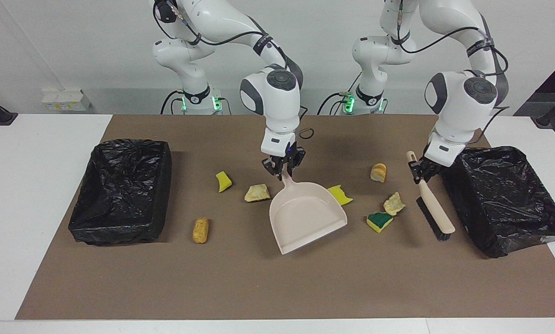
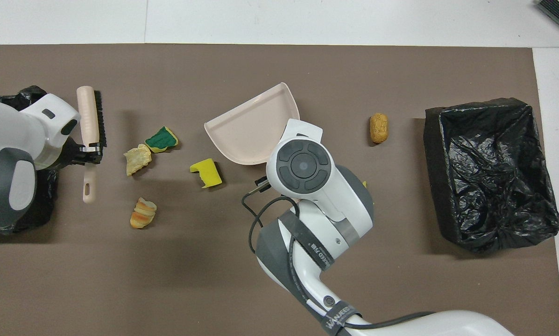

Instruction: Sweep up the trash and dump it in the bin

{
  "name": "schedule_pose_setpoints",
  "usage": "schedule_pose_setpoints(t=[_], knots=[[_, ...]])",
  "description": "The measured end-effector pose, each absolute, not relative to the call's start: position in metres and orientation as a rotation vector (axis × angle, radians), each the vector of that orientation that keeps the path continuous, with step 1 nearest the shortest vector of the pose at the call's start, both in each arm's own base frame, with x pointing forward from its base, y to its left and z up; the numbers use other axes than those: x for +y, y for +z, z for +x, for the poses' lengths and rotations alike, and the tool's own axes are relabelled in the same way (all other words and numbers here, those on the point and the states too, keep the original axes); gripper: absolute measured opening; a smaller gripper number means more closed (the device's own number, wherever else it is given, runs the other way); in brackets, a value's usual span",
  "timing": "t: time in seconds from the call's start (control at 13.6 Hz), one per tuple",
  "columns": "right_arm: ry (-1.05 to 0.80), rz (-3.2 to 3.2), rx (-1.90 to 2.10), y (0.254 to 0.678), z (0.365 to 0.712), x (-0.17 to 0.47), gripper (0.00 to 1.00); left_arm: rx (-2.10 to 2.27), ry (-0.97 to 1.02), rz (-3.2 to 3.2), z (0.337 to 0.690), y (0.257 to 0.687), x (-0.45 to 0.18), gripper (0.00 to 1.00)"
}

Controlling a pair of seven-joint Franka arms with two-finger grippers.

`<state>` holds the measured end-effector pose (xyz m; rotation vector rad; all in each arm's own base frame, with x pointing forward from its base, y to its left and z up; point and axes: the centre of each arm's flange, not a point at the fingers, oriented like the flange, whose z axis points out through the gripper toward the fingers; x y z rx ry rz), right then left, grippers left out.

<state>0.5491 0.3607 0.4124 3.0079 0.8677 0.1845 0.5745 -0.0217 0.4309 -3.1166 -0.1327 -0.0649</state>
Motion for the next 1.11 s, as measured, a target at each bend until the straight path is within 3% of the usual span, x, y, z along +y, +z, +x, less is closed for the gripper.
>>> schedule_pose_setpoints(t=[0.22, 0.52, 1.11], knots=[[0.122, 2.845, 1.239, 0.417, 0.561, 0.33, 0.33, -0.079, 0.018, -3.121, 0.566, 0.399, 0.002, 0.26], [0.04, 2.657, 1.578, 0.418, 0.57, 0.306, 0.33, 0.057, 0.083, -3.124, 0.559, 0.356, -0.031, 0.26], [-0.007, 2.314, 2.05, 0.41, 0.571, 0.302, 0.33, 0.286, 0.097, -3.12, 0.55, 0.348, -0.097, 0.26]])
